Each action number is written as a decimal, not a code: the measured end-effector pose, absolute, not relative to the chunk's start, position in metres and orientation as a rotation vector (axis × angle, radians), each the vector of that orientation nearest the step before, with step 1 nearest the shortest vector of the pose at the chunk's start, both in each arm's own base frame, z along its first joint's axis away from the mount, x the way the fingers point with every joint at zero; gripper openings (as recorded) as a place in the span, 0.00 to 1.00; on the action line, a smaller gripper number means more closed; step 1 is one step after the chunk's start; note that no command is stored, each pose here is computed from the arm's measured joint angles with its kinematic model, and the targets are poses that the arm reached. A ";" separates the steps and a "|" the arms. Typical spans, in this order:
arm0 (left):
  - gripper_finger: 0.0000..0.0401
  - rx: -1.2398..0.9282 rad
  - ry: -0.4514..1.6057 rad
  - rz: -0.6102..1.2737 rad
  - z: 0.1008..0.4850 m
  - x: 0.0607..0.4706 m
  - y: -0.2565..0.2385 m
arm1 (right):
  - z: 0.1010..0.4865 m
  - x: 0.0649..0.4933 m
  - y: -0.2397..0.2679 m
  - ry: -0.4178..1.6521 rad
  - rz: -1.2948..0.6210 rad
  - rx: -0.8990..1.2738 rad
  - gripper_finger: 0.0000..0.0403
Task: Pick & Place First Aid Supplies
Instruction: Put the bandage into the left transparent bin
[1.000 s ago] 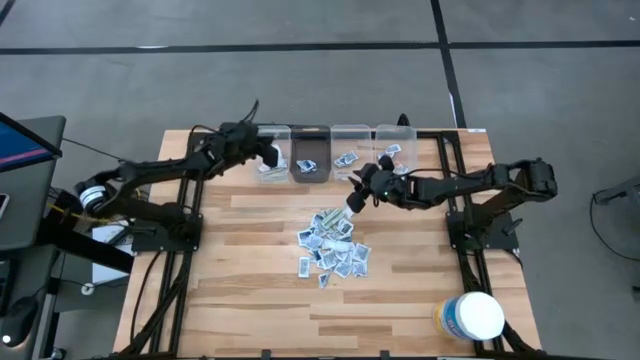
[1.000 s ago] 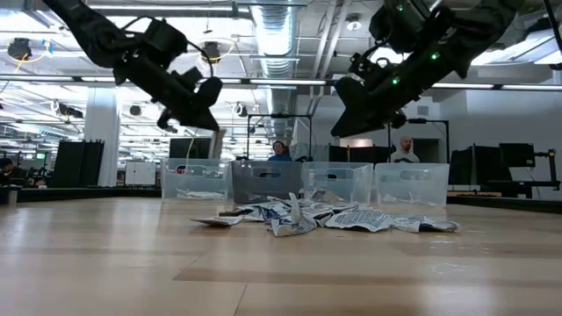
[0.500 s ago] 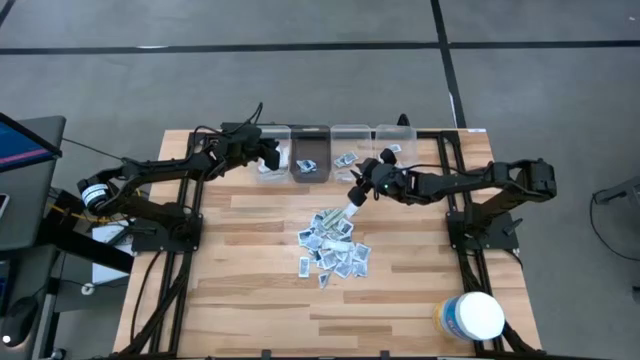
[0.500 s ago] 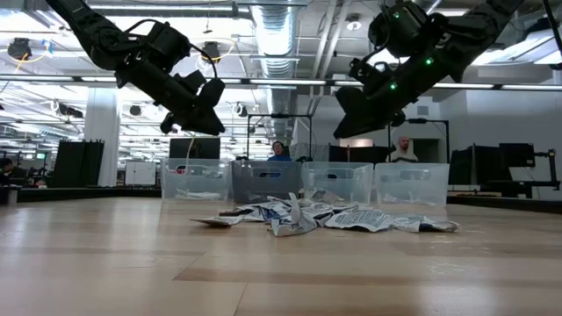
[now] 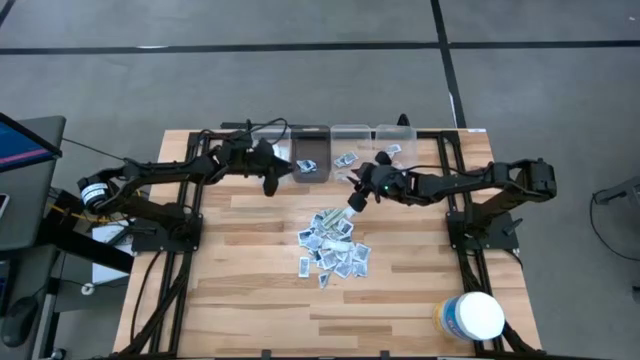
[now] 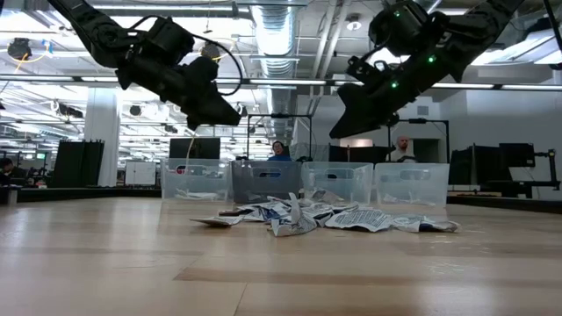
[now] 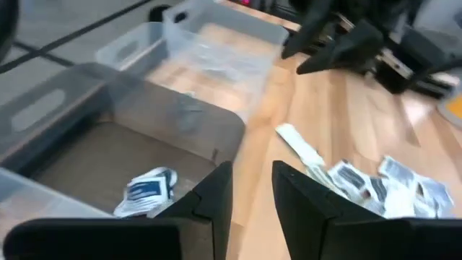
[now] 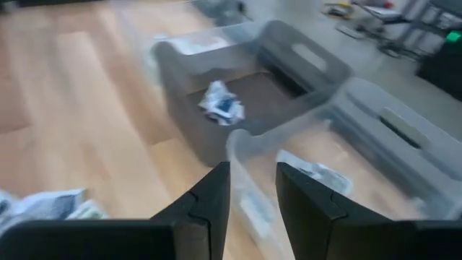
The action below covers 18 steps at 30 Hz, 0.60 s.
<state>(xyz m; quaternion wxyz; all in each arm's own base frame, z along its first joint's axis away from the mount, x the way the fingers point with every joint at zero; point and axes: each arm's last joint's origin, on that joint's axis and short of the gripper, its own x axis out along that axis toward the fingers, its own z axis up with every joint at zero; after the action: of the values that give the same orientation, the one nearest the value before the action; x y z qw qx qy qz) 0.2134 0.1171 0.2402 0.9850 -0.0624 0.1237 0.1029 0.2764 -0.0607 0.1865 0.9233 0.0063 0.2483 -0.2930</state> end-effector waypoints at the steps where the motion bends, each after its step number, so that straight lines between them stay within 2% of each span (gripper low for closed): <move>1: 0.24 -0.122 0.255 0.194 0.240 0.214 0.116 | 0.187 0.277 -0.059 0.509 -0.574 0.002 0.27; 9: 0.24 -0.172 0.360 0.109 0.229 0.214 0.106 | 0.187 0.279 -0.057 0.559 -0.313 -0.217 0.27; 14: 0.24 -0.197 0.430 0.071 0.223 0.215 0.098 | 0.186 0.280 -0.056 0.560 -0.187 -0.279 0.27; 18: 0.24 -0.195 0.444 0.035 0.222 0.218 0.089 | 0.172 0.284 -0.055 0.609 -0.088 -0.352 0.27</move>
<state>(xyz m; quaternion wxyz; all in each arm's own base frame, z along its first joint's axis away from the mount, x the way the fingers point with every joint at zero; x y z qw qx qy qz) 0.2179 0.0893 0.2220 0.9706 -0.0964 0.2198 0.0171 0.2840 -0.0550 0.1718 0.9378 -0.1723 0.2984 -0.0433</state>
